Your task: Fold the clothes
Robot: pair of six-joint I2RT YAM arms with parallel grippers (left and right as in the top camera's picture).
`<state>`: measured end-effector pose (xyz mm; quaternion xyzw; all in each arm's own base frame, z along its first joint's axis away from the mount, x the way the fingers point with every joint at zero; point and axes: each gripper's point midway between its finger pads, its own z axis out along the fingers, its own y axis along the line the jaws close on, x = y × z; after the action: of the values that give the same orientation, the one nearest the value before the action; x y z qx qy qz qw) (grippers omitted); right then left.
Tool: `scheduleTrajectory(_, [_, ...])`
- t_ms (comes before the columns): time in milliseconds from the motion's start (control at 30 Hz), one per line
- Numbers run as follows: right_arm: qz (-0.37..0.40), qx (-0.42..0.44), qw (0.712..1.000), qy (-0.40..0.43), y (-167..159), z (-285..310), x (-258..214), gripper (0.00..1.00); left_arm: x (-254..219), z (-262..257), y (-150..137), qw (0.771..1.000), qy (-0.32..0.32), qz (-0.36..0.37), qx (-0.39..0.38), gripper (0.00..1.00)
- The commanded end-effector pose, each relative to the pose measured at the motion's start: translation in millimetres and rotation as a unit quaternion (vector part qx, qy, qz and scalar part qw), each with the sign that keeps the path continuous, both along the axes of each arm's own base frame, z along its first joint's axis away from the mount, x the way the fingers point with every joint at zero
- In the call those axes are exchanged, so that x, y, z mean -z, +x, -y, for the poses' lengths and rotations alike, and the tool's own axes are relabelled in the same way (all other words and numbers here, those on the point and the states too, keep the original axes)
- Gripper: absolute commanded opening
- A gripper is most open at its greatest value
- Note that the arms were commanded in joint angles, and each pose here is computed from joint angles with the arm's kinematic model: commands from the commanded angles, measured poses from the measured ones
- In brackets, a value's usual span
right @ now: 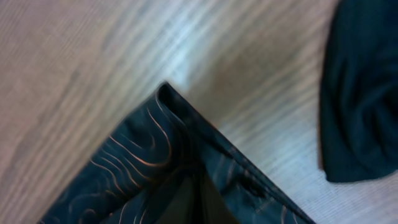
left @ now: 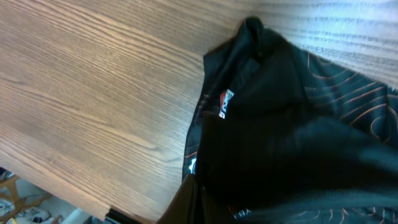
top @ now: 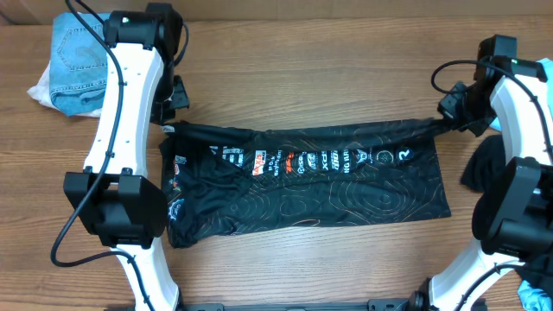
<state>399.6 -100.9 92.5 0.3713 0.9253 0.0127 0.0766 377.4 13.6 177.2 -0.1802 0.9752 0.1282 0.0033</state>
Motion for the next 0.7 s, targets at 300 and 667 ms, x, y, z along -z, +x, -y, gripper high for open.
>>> scheduleTrajectory(300, [0.001,0.031,1.0,-0.005,-26.3,17.5,-37.3,0.04,20.7,-10.3,-49.9,0.997,0.017,-0.08,0.005,0.04])
scheduleTrajectory(667, [-0.016,0.046,0.999,-0.01,-37.9,29.7,-32.4,0.04,30.3,-9.5,-59.9,0.994,0.01,-0.108,0.019,0.04])
